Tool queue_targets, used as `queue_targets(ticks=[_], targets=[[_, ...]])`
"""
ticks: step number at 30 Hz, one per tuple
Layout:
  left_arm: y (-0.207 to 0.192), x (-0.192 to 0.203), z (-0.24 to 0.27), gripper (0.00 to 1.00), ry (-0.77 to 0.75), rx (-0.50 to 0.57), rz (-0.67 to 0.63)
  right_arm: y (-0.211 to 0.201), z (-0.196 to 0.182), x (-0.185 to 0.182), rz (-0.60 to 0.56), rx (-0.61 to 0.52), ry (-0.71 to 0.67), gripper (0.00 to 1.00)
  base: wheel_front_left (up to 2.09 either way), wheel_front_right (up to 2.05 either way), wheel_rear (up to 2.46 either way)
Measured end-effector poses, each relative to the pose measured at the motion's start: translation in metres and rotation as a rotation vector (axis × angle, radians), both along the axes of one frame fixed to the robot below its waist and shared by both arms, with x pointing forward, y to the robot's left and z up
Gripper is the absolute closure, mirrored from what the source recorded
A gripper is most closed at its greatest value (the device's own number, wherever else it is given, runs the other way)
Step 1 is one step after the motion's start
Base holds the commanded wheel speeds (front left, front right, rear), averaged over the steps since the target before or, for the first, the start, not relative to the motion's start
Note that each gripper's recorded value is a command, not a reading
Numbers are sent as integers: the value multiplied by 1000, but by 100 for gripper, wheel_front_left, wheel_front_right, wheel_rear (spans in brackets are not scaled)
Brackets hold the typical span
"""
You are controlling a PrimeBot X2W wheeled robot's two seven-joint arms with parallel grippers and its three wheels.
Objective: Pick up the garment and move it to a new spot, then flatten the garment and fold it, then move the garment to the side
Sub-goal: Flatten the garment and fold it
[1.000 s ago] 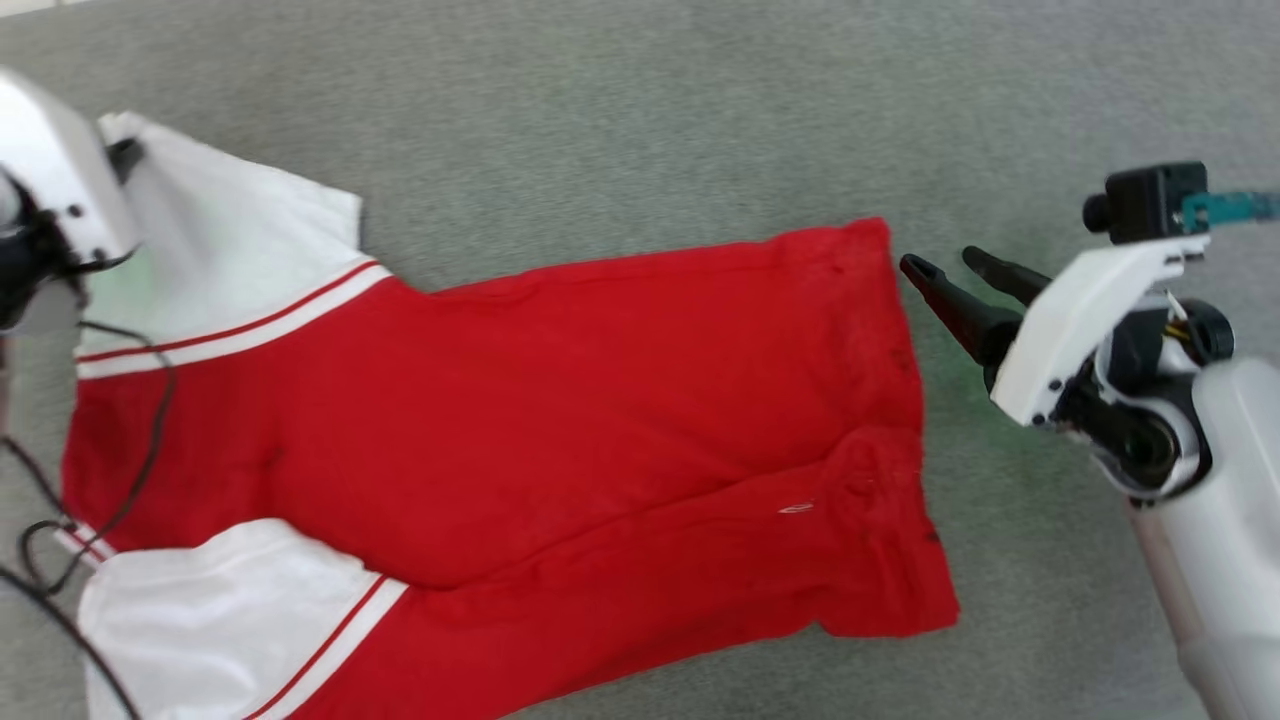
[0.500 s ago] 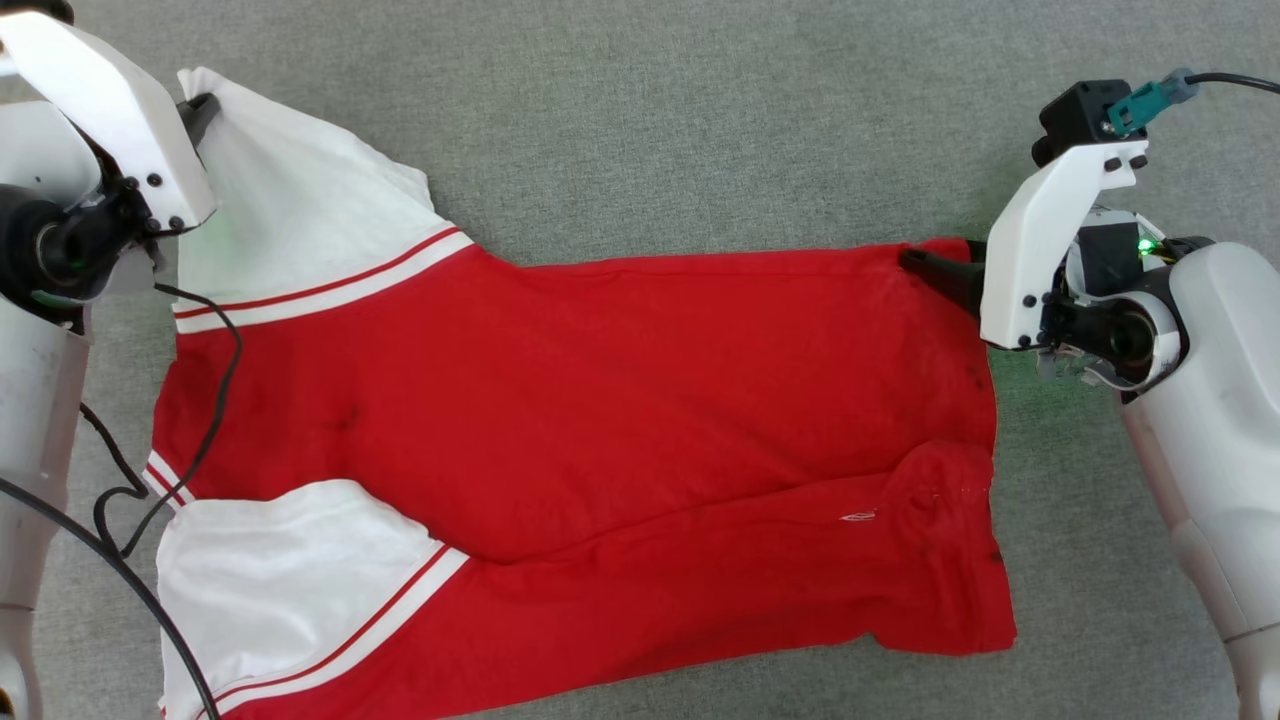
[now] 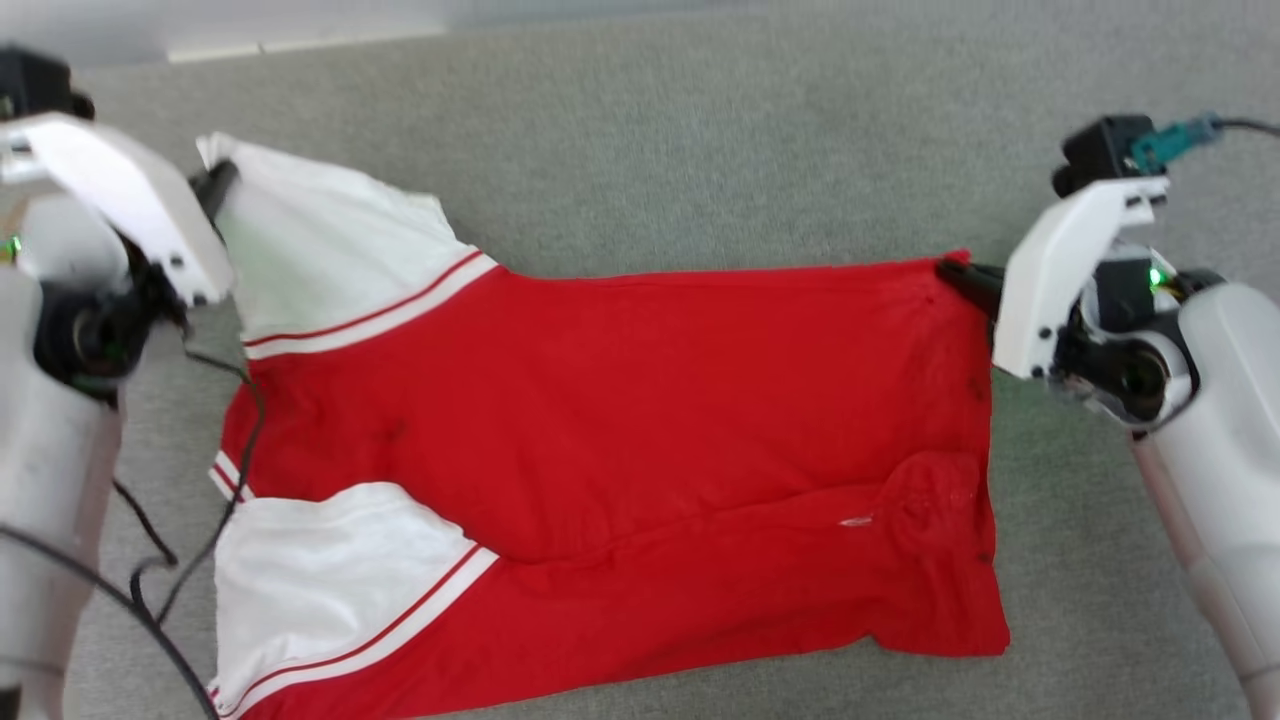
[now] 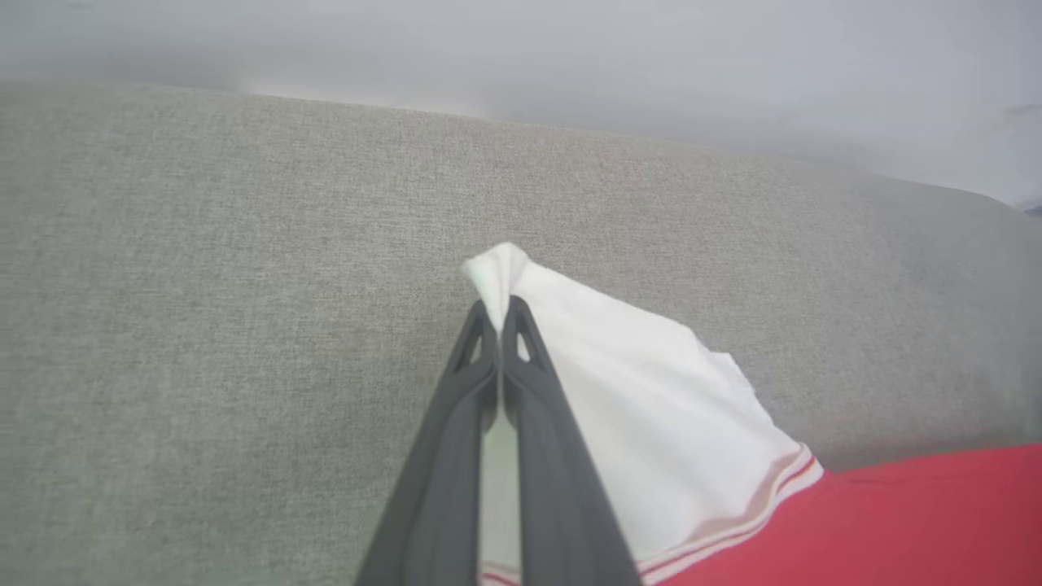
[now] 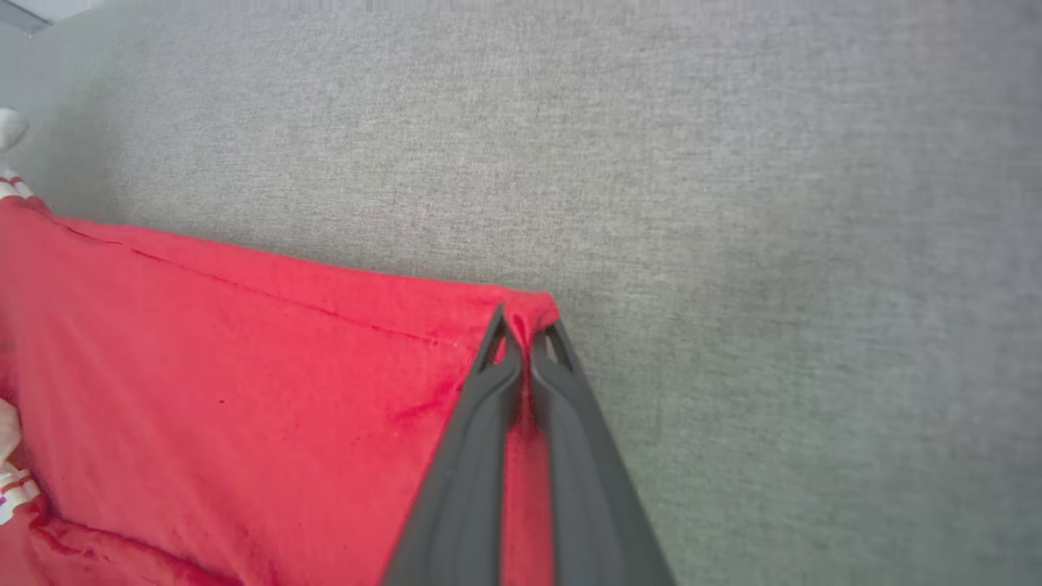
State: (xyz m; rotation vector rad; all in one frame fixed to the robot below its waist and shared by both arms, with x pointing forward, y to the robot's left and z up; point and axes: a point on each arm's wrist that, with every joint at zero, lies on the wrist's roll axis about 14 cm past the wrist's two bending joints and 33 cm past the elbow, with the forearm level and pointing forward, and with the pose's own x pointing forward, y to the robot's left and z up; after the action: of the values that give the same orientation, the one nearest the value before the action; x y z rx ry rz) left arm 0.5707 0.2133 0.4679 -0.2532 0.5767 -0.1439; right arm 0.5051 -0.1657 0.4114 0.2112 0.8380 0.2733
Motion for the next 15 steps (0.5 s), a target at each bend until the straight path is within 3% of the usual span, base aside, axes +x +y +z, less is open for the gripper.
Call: queue_targets(ticks=[15], targets=[[34,-143,-22,100,-28,-89,157,-3,6,-76,-82,106,-81,100,0,0,0]])
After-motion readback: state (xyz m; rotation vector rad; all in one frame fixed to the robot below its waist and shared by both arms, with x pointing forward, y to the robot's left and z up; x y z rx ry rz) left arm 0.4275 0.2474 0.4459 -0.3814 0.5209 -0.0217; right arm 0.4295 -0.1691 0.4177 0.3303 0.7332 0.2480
